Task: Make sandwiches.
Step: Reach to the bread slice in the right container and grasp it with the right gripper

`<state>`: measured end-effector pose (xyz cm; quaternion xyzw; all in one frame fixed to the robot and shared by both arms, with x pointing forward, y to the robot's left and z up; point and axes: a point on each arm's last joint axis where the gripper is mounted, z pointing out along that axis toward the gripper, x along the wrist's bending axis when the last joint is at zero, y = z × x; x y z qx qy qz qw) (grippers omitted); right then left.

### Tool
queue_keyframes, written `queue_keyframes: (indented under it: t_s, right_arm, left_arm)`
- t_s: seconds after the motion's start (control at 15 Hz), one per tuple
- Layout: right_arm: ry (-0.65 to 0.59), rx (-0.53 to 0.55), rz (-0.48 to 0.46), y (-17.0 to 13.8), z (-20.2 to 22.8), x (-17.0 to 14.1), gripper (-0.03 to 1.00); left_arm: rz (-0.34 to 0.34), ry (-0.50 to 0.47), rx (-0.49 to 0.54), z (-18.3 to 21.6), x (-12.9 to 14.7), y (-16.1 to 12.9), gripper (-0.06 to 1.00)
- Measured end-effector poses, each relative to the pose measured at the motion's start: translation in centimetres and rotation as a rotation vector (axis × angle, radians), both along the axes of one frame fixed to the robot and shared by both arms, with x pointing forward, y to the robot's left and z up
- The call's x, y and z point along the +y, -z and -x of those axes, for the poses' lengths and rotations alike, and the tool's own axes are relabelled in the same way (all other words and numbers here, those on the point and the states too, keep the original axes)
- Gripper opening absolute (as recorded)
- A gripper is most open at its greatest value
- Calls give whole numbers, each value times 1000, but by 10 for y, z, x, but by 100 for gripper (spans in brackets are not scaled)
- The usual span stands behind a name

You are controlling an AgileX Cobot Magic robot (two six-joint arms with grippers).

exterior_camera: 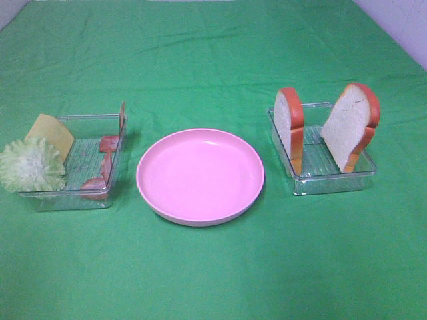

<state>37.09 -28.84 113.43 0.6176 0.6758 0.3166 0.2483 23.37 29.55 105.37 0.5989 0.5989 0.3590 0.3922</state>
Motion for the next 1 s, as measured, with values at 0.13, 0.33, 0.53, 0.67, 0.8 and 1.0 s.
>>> queue_keyframes:
  t_s: [0.13, 0.33, 0.53, 0.67, 0.8, 1.0]
  right_arm:
    - [-2, 71, -4, -2, -33, 0, 75]
    - [-8, 149, -19, -6, -73, 1, 75]
    - [-36, 288, -97, -2, -132, 7, 75]
    - [-59, 359, -160, 5, -167, 13, 75]
    - [-86, 388, -150, 8, -190, 21, 75]
    - [-162, 470, -43, 24, -231, 70, 75]
  left_arm:
    - [0, 0, 0, 0, 0, 0, 66]
    - [0, 0, 0, 0, 0, 0, 66]
    - [0, 0, 0, 0, 0, 0, 66]
    - [0, 0, 0, 0, 0, 0, 66]
    - [0, 0, 0, 0, 0, 0, 66]
    - [0, 0, 0, 0, 0, 0, 66]
